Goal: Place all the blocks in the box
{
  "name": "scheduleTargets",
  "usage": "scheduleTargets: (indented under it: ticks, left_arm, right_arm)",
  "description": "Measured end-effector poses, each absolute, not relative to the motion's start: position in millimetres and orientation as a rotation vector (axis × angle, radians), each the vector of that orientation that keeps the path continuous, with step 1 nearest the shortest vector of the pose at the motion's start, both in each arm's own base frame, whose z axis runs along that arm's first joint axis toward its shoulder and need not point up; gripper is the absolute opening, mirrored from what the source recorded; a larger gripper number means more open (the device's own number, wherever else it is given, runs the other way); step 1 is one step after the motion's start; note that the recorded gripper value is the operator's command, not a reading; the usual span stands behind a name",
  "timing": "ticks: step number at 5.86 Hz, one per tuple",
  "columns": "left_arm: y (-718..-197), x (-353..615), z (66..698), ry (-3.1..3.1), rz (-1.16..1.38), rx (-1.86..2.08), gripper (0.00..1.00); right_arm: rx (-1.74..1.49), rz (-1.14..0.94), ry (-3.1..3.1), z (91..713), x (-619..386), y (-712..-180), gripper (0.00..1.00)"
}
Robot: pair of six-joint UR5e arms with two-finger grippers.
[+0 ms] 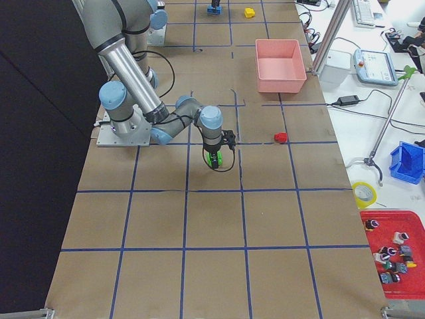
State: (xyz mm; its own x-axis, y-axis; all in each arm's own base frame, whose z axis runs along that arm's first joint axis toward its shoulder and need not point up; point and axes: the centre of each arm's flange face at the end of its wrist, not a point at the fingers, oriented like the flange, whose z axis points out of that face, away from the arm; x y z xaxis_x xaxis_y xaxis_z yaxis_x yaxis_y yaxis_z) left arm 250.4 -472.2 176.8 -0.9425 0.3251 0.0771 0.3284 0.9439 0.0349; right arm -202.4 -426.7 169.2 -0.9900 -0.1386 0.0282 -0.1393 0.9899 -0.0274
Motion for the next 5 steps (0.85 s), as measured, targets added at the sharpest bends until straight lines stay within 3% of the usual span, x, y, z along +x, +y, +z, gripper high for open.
scheduleTargets:
  ticks: [1, 2, 5]
  left_arm:
    - [-473.2, 251.8, 178.3, -3.032, -0.072, -0.515, 0.15]
    - [-474.8, 253.6, 180.7, -3.038, -0.069, -0.521, 0.00]
    - [-490.0, 263.3, 230.5, -3.119, 0.019, -0.527, 0.00]
  right_arm:
    - [0.215, 0.043, -3.106, 169.1, -203.2, -426.8, 0.29]
    - [0.213, 0.041, -3.106, 169.2, -203.6, -426.7, 0.08]
    - [0.212, 0.062, -3.091, 181.9, -208.6, -432.2, 0.05]
